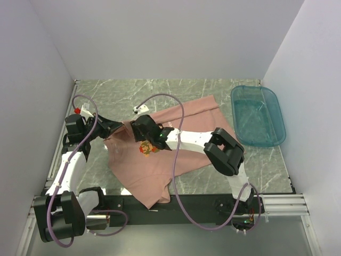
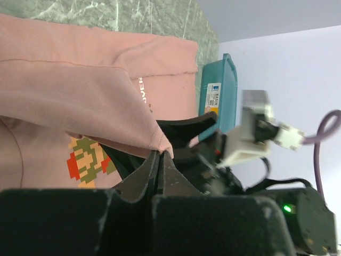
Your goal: Fold and stack the t-shirts
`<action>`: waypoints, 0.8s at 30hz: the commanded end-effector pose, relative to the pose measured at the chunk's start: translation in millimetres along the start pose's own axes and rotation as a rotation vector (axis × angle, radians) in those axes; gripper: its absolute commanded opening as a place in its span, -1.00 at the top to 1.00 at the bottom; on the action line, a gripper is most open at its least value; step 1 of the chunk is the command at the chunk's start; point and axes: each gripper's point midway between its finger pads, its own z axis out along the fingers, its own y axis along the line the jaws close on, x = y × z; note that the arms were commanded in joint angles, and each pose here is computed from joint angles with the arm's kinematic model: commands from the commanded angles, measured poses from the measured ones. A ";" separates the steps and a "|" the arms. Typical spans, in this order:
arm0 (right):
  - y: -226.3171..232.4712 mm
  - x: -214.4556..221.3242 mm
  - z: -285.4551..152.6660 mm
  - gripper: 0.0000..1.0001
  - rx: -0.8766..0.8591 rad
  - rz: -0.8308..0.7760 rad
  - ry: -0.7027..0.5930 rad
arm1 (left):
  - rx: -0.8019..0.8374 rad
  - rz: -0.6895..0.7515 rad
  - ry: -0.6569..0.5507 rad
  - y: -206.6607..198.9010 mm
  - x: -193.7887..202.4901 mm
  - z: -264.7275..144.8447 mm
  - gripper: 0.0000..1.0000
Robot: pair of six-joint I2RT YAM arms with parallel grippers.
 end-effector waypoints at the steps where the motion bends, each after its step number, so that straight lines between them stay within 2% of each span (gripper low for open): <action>1: 20.6 -47.9 -26.6 -0.14 -0.043 0.025 -0.147 | 0.033 0.016 -0.021 -9.5 -2.0 -3.0 0.99; 9: 32.6 -41.5 -19.6 -0.22 0.039 -0.058 -0.209 | 0.035 -0.047 -0.039 -7.7 -1.8 -3.5 0.99; 13: 21.4 -40.5 -18.5 -0.25 0.111 -0.075 -0.247 | 0.036 -0.078 -0.043 -8.2 -2.3 -2.5 0.99; 24: 10.2 -41.5 -9.3 -0.20 0.186 -0.107 -0.297 | 0.068 -0.097 -0.040 -21.3 -7.2 -3.3 0.99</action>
